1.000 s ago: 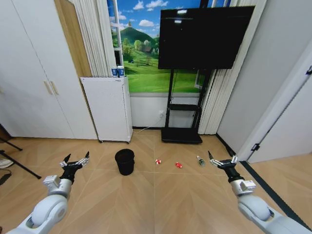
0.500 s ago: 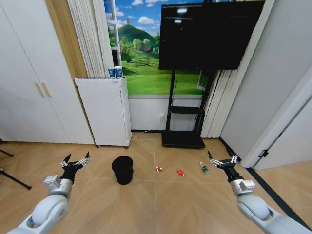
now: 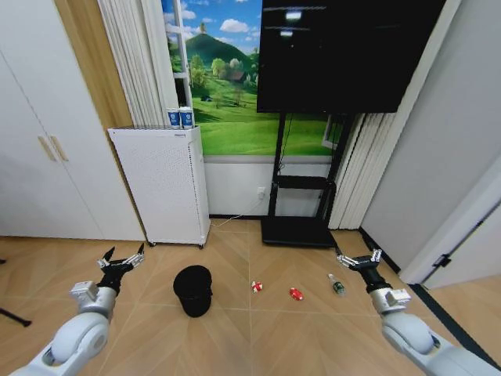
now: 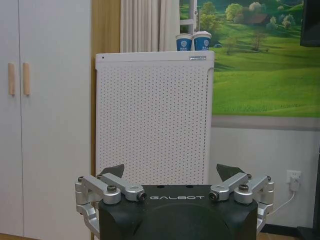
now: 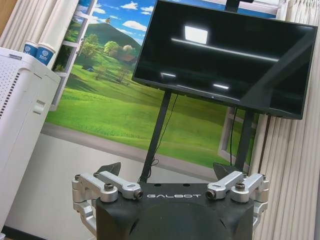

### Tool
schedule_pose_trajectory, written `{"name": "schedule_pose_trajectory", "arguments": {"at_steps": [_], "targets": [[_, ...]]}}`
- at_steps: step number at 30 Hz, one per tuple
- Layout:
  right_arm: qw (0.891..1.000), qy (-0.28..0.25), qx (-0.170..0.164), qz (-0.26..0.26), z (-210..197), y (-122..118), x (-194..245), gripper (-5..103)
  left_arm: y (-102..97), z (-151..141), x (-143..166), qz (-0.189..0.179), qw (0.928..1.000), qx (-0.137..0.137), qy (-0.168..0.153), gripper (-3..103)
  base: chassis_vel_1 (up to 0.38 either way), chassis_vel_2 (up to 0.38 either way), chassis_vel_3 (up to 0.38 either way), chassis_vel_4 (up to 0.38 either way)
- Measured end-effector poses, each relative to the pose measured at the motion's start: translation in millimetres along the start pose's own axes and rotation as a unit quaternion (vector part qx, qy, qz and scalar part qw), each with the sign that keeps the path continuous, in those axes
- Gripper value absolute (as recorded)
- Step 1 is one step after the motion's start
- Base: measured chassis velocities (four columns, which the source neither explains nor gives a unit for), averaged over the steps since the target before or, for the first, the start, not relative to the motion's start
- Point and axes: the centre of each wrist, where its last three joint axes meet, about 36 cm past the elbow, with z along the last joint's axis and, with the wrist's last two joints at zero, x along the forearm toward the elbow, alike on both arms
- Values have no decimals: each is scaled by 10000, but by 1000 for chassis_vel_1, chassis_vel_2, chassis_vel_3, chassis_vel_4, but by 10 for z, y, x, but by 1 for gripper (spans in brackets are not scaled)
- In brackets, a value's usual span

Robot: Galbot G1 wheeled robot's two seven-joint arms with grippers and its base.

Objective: Pick up the trash bin and place the garbage on the floor into it.

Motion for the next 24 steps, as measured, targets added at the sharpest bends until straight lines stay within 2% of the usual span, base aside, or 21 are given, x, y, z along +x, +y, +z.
{"name": "schedule_pose_trajectory", "arguments": {"at_steps": [24], "targets": [[10000,13,-42,-17,71,51,17,100,8,52,5,-113,9999,18,47,100,-183,181,169,-172]]}}
